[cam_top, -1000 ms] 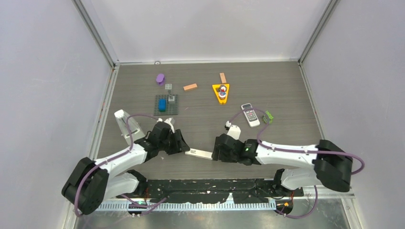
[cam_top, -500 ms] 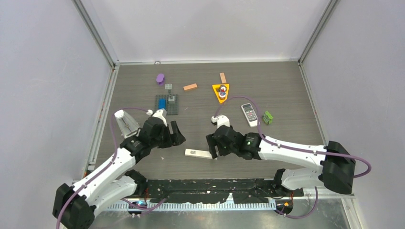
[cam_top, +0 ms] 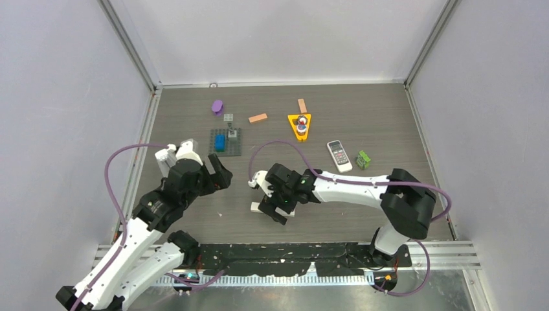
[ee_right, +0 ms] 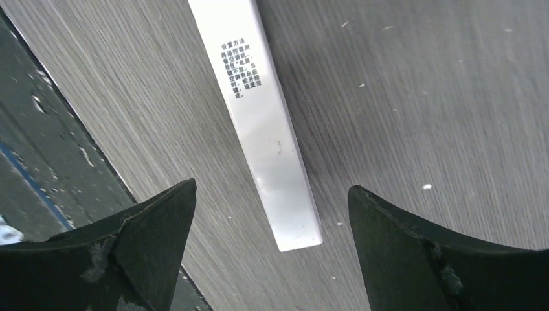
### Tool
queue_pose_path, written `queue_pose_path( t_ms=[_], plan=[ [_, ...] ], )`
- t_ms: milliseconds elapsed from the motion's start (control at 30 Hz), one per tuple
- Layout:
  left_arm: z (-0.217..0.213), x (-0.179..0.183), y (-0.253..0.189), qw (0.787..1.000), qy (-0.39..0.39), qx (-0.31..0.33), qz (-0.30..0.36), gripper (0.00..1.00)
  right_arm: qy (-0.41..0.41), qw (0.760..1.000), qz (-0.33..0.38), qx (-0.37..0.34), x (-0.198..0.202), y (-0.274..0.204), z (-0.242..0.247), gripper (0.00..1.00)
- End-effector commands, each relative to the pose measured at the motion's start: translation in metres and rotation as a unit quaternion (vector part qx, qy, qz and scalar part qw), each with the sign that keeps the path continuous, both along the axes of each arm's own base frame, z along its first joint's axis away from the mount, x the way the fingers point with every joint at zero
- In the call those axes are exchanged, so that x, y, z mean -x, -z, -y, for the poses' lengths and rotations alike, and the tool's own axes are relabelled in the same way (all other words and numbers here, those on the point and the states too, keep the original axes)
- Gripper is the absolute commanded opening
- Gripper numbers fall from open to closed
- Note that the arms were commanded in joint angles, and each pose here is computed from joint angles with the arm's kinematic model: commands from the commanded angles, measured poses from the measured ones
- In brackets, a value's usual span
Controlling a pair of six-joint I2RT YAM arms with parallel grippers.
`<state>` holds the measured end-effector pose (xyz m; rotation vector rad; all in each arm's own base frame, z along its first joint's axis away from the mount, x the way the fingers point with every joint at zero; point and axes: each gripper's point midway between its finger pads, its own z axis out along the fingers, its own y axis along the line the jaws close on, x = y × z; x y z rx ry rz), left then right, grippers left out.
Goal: Load the batteries into the remote control
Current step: Pick up the remote control from the center of the board, then place the remote control at the center of the board.
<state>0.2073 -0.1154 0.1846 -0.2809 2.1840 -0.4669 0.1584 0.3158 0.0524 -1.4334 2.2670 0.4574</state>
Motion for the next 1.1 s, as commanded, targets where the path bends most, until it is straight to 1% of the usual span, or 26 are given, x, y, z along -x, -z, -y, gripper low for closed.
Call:
queue_pose_path(
  t_ms=[0, 33, 67, 100, 167, 233, 267, 300, 400, 433, 467, 500, 533, 633, 700, 767, 867, 1000, 1067],
  plan=[
    [-0.017, 0.002, -0.031, 0.999, -0.022, -0.013, 0.036, 0.88, -0.069, 0.998, 0.008, 0.01, -0.004, -0.003, -0.006, 0.89],
    [-0.018, 0.003, -0.035, 0.999, -0.02, -0.013, 0.044, 0.88, -0.07, 0.997, 0.006, 0.013, -0.004, -0.001, -0.006, 0.88],
    [-0.019, 0.003, -0.04, 0.998, -0.019, -0.014, 0.05, 0.88, -0.07, 0.997, 0.005, 0.017, -0.006, 0.002, -0.006, 0.83],
    [-0.019, 0.003, -0.043, 0.998, -0.018, -0.013, 0.056, 0.88, -0.069, 0.997, 0.002, 0.021, -0.007, 0.004, -0.005, 0.8],
    [-0.02, 0.004, -0.049, 0.998, -0.016, -0.012, 0.063, 0.88, -0.062, 0.998, -0.007, 0.029, -0.009, 0.009, -0.003, 0.7],
    [-0.021, 0.005, -0.051, 0.998, -0.013, -0.015, 0.065, 0.89, -0.047, 0.998, -0.018, 0.037, -0.011, 0.014, 0.0, 0.56],
    [-0.021, 0.006, -0.052, 0.998, -0.012, -0.016, 0.066, 0.89, -0.04, 0.998, -0.017, 0.039, -0.014, 0.016, 0.002, 0.51],
    [-0.022, 0.006, -0.052, 0.998, -0.012, -0.019, 0.065, 0.89, -0.021, 0.999, -0.01, 0.044, -0.02, 0.015, 0.006, 0.45],
    [-0.022, 0.006, -0.053, 0.998, -0.009, -0.02, 0.067, 0.89, 0.028, 0.999, 0.012, 0.038, -0.037, 0.013, 0.017, 0.36],
    [-0.022, 0.006, -0.053, 0.997, -0.008, -0.019, 0.069, 0.89, 0.064, 0.997, 0.022, 0.031, -0.05, 0.007, 0.024, 0.34],
    [-0.02, 0.006, -0.055, 0.997, -0.004, -0.018, 0.071, 0.89, 0.088, 0.995, 0.031, 0.029, -0.058, 0.006, 0.03, 0.33],
    [-0.019, 0.006, -0.056, 0.997, -0.001, -0.017, 0.072, 0.89, 0.14, 0.989, 0.049, 0.024, -0.078, -0.002, 0.044, 0.31],
    [-0.018, 0.005, -0.057, 0.997, 0.002, -0.016, 0.072, 0.89, 0.164, 0.985, 0.057, 0.022, -0.086, -0.003, 0.052, 0.3],
    [-0.012, 0.004, -0.058, 0.997, 0.015, -0.014, 0.073, 0.89, 0.268, 0.961, 0.065, 0.0, -0.117, -0.014, 0.086, 0.3],
    [-0.009, 0.003, -0.058, 0.997, 0.022, -0.016, 0.07, 0.89, 0.315, 0.947, 0.064, -0.001, -0.13, -0.014, 0.107, 0.3],
    [-0.009, 0.001, -0.057, 0.997, 0.024, -0.02, 0.067, 0.89, 0.347, 0.936, 0.061, 0.006, -0.138, -0.01, 0.124, 0.3],
    [-0.008, -0.001, -0.058, 0.997, 0.024, -0.023, 0.067, 0.89, 0.373, 0.926, 0.058, 0.015, -0.146, -0.002, 0.141, 0.31],
    [-0.005, -0.002, -0.057, 0.997, 0.026, -0.019, 0.065, 0.89, 0.409, 0.912, 0.037, 0.012, -0.157, 0.006, 0.15, 0.32],
    [-0.002, -0.002, -0.057, 0.997, 0.032, -0.012, 0.065, 0.9, 0.417, 0.908, 0.028, 0.008, -0.16, 0.008, 0.148, 0.33]
  ],
)
